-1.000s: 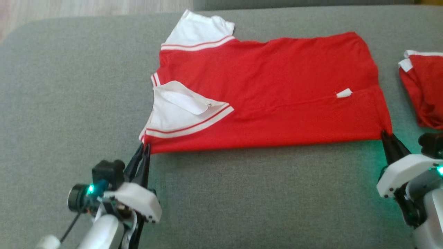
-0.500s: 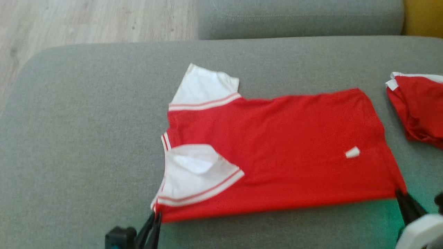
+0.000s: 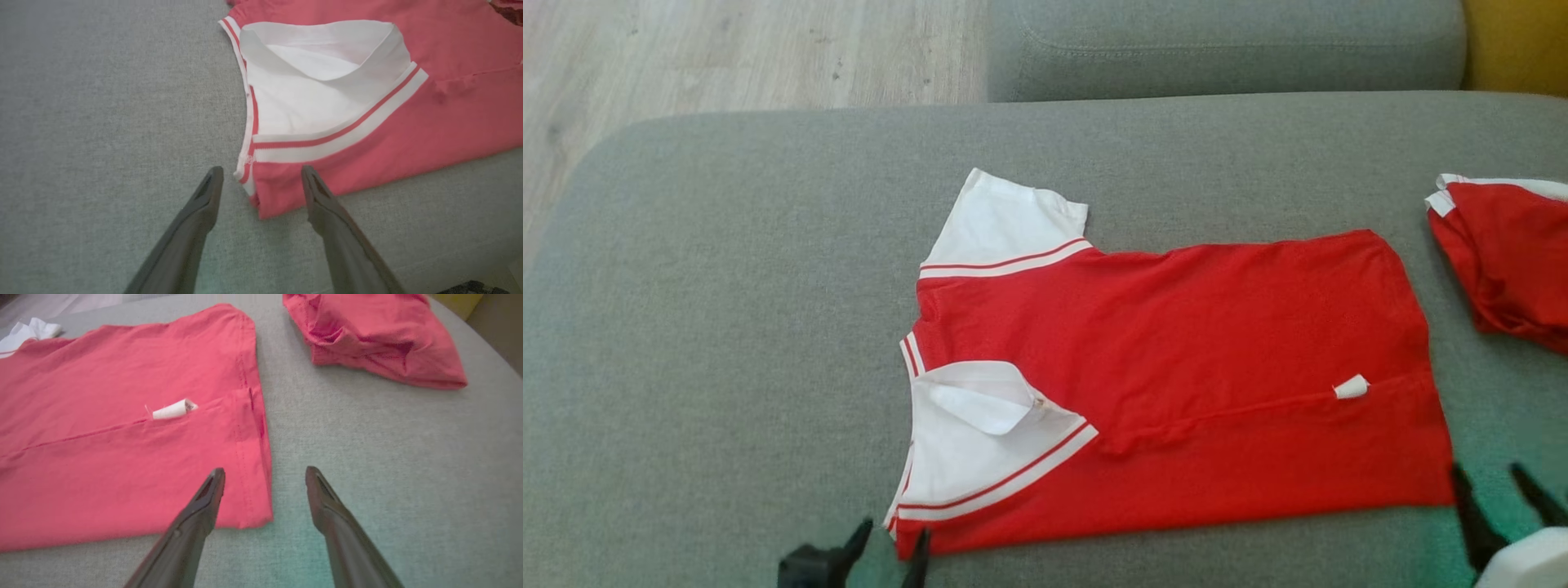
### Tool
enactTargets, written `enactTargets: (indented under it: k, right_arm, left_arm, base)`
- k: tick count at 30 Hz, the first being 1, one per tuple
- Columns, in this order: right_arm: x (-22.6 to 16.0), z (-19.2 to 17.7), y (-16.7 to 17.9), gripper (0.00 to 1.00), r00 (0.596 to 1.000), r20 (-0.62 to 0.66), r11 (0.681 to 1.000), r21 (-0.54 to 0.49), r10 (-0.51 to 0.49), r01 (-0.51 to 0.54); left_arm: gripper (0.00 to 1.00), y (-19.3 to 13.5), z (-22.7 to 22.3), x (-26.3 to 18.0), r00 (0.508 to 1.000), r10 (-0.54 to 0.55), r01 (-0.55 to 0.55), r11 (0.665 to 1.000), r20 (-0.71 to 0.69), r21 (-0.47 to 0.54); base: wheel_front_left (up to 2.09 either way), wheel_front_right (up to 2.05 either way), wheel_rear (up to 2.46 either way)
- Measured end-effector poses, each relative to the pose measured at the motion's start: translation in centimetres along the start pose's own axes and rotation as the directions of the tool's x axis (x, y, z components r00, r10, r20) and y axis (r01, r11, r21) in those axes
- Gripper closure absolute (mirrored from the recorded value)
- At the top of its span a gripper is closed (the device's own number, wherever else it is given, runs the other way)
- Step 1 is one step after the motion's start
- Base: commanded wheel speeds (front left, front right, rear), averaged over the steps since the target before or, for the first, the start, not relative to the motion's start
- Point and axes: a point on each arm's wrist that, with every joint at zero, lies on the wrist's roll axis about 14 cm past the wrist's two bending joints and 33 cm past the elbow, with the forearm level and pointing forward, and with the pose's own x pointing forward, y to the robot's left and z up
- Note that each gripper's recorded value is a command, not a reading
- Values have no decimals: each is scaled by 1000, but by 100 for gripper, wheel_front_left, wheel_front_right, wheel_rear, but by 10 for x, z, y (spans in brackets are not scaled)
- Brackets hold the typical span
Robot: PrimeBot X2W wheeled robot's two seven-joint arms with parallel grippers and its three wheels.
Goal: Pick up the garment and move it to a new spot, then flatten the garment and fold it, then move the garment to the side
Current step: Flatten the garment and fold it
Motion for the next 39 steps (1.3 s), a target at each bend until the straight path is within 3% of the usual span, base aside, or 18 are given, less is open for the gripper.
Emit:
enactTargets:
  k: [4,9,10,12,18,21,25,30,39]
  right_arm:
    - [0,19,-5,0,998,68,1000,-4,-18,19]
    - [7,33,6,0,993,119,1000,18,-3,1]
    - [7,33,6,0,993,119,1000,18,-3,1]
    - [18,43,9,0,991,132,1000,12,7,-9]
    - [42,59,19,0,987,156,999,-1,39,-39]
    - [56,65,17,0,985,170,999,0,34,-35]
    - [65,54,14,0,990,142,1000,10,21,-23]
    - [63,29,1,0,996,85,1000,24,-20,18]
    - [66,13,-15,0,996,51,997,36,-72,70]
  left_arm:
    - [0,3,29,7,998,-18,15,998,55,61]
    - [0,2,115,33,977,-112,71,972,180,222]
    - [0,2,115,33,977,-112,71,972,180,222]
    - [0,-3,181,57,958,-180,119,958,224,260]
    - [0,12,237,112,980,-173,134,939,100,315]
    - [0,18,237,155,990,-128,142,927,-65,346]
    - [0,13,238,192,982,-128,166,938,-140,304]
    - [0,1,205,227,950,-140,225,928,-280,298]
    - [0,13,173,261,917,-101,228,926,-385,300]
  base:
    - [0,0,0]
    - [0,0,0]
    - [0,0,0]
    - [0,0,0]
    - [0,0,0]
    - [0,0,0]
    - [0,0,0]
    - [0,0,0]
    - [0,0,0]
